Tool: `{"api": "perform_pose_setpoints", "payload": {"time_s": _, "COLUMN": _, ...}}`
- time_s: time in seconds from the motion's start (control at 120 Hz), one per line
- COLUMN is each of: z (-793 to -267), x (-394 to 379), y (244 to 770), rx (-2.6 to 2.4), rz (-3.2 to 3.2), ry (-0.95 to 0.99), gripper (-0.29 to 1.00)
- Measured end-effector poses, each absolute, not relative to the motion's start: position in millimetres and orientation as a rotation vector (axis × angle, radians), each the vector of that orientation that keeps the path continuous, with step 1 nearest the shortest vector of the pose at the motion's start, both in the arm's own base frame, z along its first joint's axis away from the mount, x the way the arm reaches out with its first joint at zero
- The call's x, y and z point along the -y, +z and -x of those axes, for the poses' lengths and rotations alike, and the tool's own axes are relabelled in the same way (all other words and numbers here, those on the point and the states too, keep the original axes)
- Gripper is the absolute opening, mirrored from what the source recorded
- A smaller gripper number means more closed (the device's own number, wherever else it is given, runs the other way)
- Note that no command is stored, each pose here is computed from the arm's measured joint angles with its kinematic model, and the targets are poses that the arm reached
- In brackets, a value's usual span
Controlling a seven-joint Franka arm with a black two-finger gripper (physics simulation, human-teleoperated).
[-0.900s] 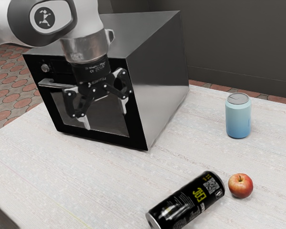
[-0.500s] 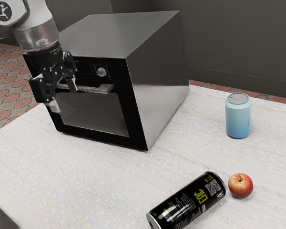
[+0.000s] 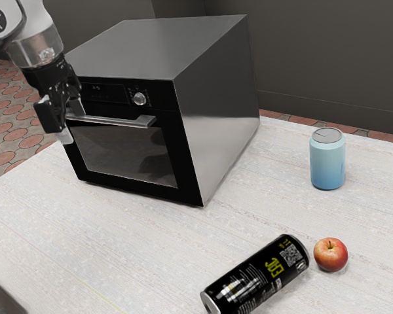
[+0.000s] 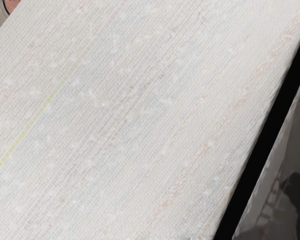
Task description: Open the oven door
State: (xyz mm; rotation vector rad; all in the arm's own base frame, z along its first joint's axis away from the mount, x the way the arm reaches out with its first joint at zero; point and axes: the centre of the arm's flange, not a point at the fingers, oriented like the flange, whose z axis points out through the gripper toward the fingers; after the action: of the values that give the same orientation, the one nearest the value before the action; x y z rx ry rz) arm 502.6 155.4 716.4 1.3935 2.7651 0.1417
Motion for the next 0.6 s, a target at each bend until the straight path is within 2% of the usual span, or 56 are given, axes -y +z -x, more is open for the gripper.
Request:
{"api": "perform_pose_setpoints", "payload": {"time_s": 0.425, "z": -555, "x": -70, "y": 705, "rx": -2.364, "rz": -1.864, "ry": 0.253, "gripper": 0.70}}
{"api": "perform_pose_setpoints", "payload": {"time_s": 0.492, "z": -523, "x": -59, "y": 702, "rx": -2.292, "rz": -1.918, "ry": 0.230, "gripper": 0.70}}
{"api": "perform_pose_setpoints", "payload": {"time_s": 0.55, "z": -480, "x": -120, "y": 703, "rx": -2.378, "rz": -1.786, "ry": 0.280, "gripper": 0.70}}
{"api": "perform_pose_setpoints", "payload": {"time_s": 0.6, "z": -468, "x": -145, "y": 702, "rx": -2.411, "rz": -1.732, "ry": 0.320, "gripper": 0.70}}
